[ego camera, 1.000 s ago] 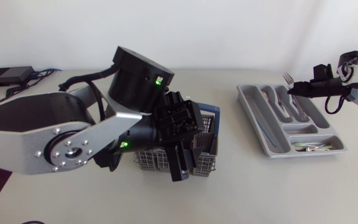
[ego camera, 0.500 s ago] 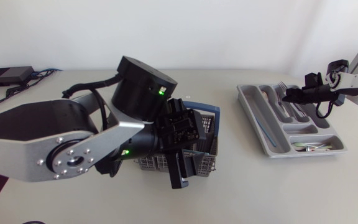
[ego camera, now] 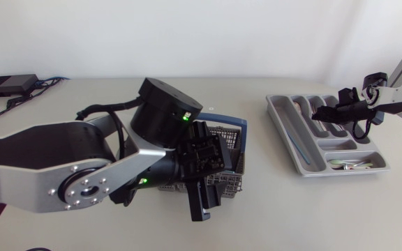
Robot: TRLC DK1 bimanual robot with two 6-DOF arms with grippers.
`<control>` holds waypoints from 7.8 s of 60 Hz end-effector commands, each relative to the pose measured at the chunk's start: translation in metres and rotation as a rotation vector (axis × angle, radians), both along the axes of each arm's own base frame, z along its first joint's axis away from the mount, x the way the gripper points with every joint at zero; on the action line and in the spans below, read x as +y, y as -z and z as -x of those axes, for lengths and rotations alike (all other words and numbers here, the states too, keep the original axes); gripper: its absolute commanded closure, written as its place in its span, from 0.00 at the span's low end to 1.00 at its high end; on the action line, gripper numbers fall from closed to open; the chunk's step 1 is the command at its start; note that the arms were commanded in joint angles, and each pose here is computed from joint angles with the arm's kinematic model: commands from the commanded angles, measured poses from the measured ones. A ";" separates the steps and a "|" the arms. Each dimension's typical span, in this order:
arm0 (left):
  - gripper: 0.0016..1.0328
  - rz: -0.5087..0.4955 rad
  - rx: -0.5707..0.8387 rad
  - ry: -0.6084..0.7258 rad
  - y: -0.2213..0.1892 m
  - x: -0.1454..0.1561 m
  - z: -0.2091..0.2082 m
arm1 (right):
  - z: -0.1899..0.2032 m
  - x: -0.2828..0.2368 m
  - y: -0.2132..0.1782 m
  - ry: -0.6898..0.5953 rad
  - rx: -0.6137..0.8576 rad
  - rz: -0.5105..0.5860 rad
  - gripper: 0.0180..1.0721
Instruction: Sort the cutlery from the basket into the organizer compartments.
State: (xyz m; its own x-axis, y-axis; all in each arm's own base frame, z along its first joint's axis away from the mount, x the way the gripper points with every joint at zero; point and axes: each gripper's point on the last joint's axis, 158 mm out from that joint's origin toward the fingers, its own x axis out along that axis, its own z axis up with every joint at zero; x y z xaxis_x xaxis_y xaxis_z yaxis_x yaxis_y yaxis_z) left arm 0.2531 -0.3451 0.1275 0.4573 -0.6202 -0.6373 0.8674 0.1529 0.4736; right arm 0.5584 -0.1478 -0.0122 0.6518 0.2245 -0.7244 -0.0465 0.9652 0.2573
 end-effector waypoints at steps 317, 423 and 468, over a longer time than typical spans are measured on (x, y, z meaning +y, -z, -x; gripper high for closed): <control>0.07 0.435 0.154 -0.416 -0.137 0.094 -0.100 | 0.240 0.236 -0.185 -0.519 -0.260 0.134 0.95; 0.10 0.029 0.117 -0.331 -0.013 0.148 -0.021 | 0.129 0.115 0.024 -0.208 0.263 0.212 0.48; 0.20 0.130 0.628 -0.591 -0.017 0.133 -0.036 | 0.171 0.157 -0.067 -0.250 0.043 0.369 0.14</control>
